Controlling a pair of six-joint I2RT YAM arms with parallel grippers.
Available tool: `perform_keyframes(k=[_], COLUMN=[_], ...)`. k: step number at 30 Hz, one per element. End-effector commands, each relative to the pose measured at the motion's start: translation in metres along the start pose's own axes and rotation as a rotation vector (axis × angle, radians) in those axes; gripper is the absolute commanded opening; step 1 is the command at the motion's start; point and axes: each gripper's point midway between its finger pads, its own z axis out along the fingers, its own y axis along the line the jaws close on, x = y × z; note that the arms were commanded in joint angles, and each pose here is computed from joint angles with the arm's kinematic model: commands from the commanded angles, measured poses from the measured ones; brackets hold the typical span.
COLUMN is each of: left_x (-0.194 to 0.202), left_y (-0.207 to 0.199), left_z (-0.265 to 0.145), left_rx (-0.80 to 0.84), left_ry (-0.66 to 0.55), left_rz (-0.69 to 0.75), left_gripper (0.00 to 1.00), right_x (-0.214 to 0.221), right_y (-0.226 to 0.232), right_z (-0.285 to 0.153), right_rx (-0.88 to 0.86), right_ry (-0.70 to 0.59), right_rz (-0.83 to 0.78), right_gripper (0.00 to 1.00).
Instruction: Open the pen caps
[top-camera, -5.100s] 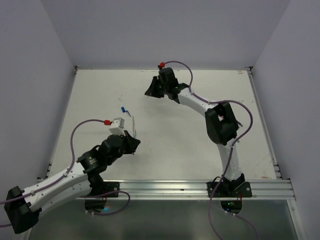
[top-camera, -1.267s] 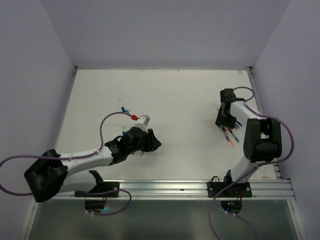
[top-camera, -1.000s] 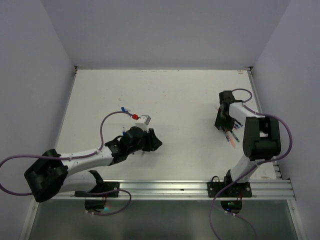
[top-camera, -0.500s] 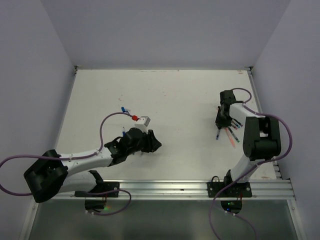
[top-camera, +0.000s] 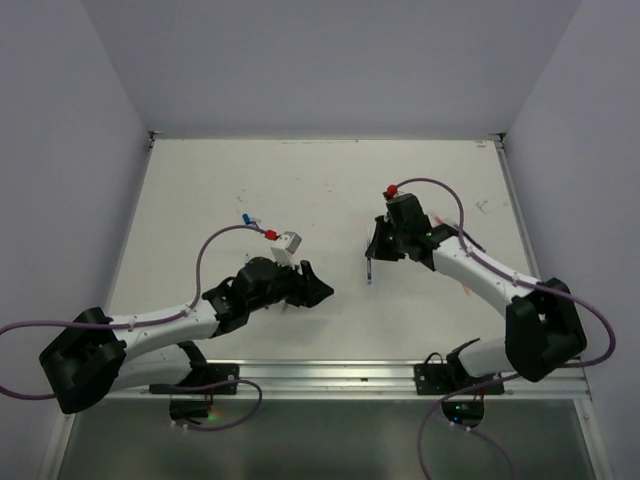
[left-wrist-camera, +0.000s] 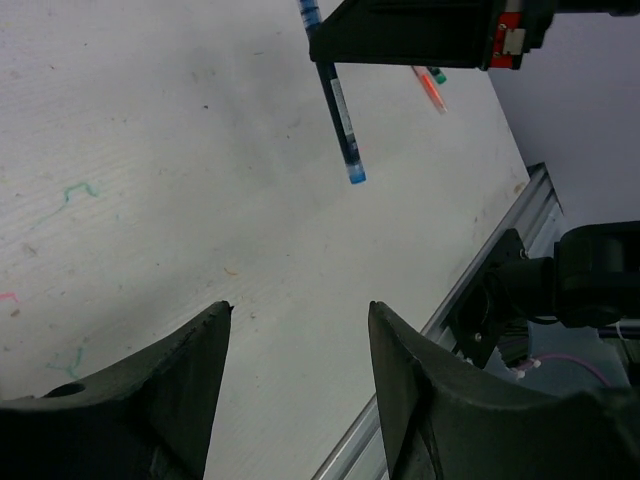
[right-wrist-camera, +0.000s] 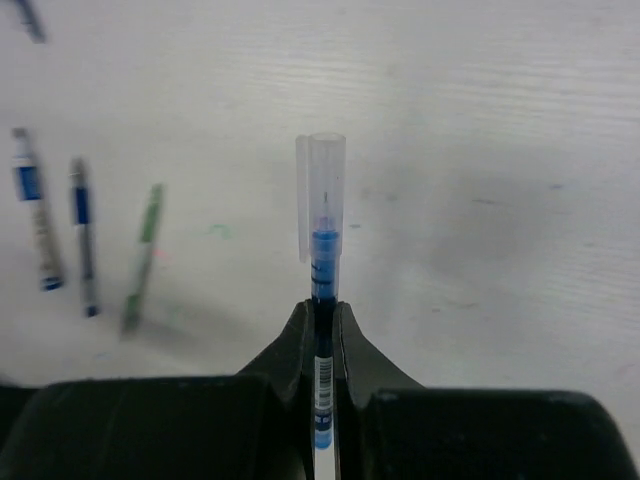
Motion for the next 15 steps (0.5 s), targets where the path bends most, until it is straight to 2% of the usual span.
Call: perform_keyframes(k=[1, 7, 15], left_x=[-0.015, -0.018, -0.015], left_y=[-0.028, -0.026, -0.021], left_z=[-0.002, -0.008, -0.004], left_rx=[0.116, 0.110, 0.080], left_ry=[-0.052, -0.077, -0.066], left_rz=[0.004, -0.040, -0.062], left_gripper=[0.60, 0.60, 0.60], right_x=[-0.012, -0.002, 0.008], right_y=[0.061, 0.117, 0.148], right_z=[-0.022, -0.038, -0.042], right_rx=[-0.208, -0.299, -0.361], right_ry=[-0.105, -0.145, -0.137], right_rz=[0.158, 0.160, 0.159], right_gripper=[0.00, 0.00, 0.00])
